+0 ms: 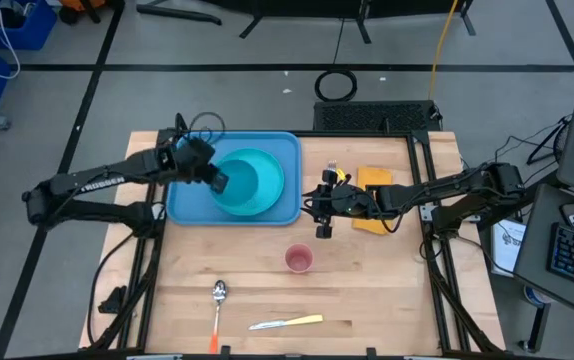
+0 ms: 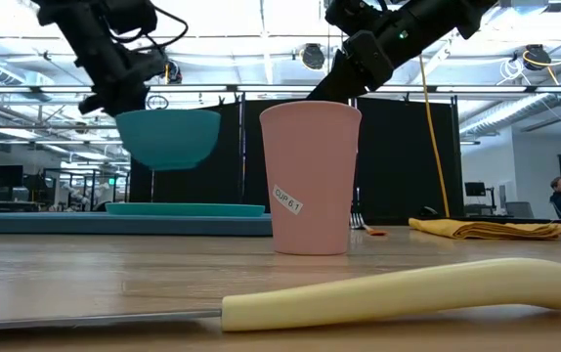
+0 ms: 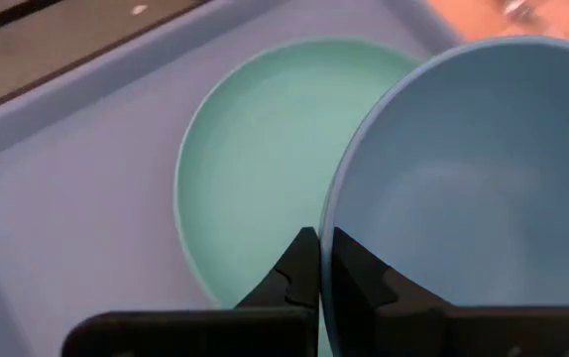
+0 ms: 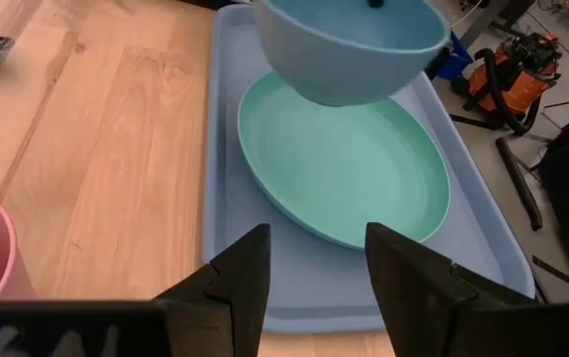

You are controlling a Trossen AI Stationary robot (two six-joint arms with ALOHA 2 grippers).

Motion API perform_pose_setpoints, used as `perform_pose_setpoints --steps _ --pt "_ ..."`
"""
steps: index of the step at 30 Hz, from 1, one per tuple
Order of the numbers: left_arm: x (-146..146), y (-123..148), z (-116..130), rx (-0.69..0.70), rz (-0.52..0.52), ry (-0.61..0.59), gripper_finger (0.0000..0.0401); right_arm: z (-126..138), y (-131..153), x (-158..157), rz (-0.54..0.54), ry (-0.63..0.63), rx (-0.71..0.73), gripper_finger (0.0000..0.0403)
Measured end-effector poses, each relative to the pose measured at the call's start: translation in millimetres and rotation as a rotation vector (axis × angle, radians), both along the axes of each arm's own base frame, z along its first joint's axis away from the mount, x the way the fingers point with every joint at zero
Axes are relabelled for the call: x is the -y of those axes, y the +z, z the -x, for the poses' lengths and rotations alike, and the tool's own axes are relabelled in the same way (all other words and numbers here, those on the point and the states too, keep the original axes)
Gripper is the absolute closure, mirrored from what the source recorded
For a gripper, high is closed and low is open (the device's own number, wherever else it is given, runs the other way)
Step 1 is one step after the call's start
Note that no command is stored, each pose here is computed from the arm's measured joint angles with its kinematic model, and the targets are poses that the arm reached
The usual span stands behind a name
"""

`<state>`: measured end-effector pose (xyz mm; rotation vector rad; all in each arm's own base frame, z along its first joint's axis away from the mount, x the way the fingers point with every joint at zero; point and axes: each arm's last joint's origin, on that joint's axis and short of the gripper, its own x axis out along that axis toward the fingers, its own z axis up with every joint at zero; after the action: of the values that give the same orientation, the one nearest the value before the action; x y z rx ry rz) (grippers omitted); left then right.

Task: Set up tray
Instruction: Put the blue bowl on the green plate on the blue serving tray

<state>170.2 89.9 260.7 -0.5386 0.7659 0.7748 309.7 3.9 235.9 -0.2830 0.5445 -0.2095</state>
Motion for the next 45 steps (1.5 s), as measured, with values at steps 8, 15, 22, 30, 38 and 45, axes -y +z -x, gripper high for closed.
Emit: perform_pose_setpoints --steps 8,15,22,30,38,45 --pt "-36.7 -8.9 2.2 0.036 0.055 0.056 0.0393 -0.1 0.1 0.0 0.0 0.0 0.001 0.0248" --pt "-59.1 -33.7 -15.1 0.042 0.156 0.017 0.0393 -0.3 0.5 0.0 0.001 0.001 0.006 0.0248" --pt "-64.7 -49.5 -22.8 -0.017 0.18 0.014 0.0393 -0.3 0.5 0.0 0.001 0.001 0.006 0.0248" --pt "-65.3 -51.0 -23.4 -0.025 0.177 0.008 0.0393 0.0 0.0 0.0 -0.001 0.0 0.0 0.0248" --pt "-65.9 -51.4 -22.1 -0.049 0.158 0.023 0.0393 0.0 0.0 -0.1 -0.001 0.0 0.0 0.0248" --pt "-67.4 -58.7 -22.7 -0.07 0.151 0.04 0.0393 0.0 -0.1 0.0 -0.002 0.0 0.0 0.0248"
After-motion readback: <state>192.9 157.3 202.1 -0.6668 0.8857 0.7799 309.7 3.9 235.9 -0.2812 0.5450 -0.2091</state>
